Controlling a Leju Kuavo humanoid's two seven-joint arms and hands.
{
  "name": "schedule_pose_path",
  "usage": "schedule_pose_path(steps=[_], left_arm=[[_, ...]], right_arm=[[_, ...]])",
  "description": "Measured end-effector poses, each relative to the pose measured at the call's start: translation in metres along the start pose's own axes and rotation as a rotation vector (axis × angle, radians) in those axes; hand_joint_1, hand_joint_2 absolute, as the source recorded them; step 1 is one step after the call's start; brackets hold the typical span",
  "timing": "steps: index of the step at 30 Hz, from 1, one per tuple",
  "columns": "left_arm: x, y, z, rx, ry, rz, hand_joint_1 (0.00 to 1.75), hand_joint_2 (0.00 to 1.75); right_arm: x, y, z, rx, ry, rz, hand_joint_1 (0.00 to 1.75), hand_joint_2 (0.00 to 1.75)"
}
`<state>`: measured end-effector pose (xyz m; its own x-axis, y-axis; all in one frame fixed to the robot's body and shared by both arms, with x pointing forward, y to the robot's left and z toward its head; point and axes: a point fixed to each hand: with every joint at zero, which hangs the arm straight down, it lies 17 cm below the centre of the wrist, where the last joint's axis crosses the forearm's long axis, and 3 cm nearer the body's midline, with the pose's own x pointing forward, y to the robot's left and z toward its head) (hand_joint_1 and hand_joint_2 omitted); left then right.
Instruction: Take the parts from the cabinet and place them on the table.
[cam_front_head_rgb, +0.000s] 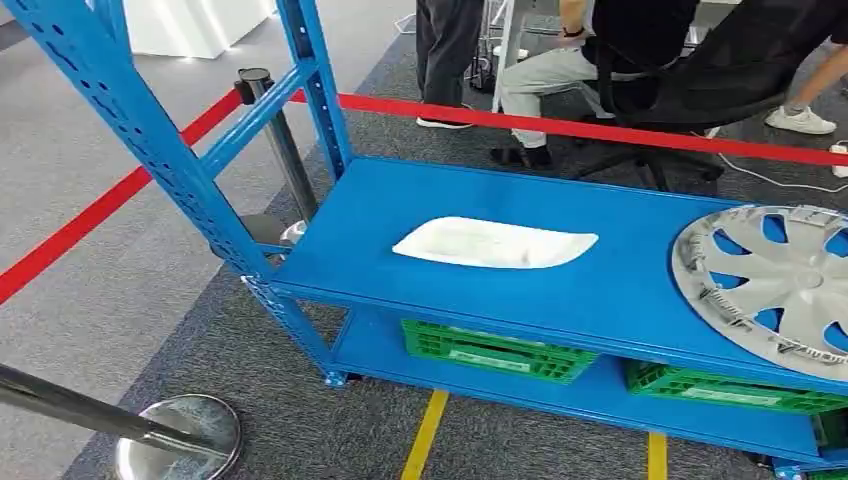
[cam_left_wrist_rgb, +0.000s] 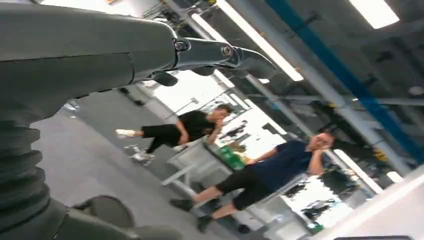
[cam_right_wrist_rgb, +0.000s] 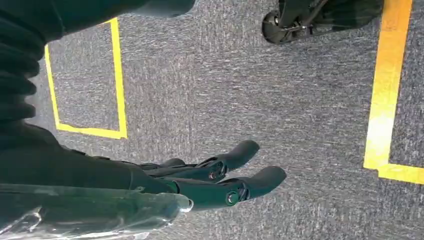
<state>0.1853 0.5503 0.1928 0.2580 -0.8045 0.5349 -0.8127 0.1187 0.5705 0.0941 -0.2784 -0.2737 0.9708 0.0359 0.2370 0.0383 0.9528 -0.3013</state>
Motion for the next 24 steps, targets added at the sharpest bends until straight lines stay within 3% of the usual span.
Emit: schedule_pose_path(steps=[8, 15, 24], left_arm=[[0.091, -0.022, -0.022, 0.038, -0.231, -0.061, 0.00, 1.75], [0.159, -0.065, -0.033, -0.029, -0.420, -0.057, 0.00, 1.75], [0.219, -0.161, -0.023, -0.240, -0.559, 0.007, 0.00, 1.75]], right_arm=[[0.004, 0.004, 0.001, 0.013, -0.007, 0.015, 0.00, 1.75], [0.013, 0.011, 0.002, 0.028, -0.010, 0.024, 0.00, 1.75], [0.030, 0.020, 0.003, 0.061, -0.034, 0.066, 0.00, 1.75]])
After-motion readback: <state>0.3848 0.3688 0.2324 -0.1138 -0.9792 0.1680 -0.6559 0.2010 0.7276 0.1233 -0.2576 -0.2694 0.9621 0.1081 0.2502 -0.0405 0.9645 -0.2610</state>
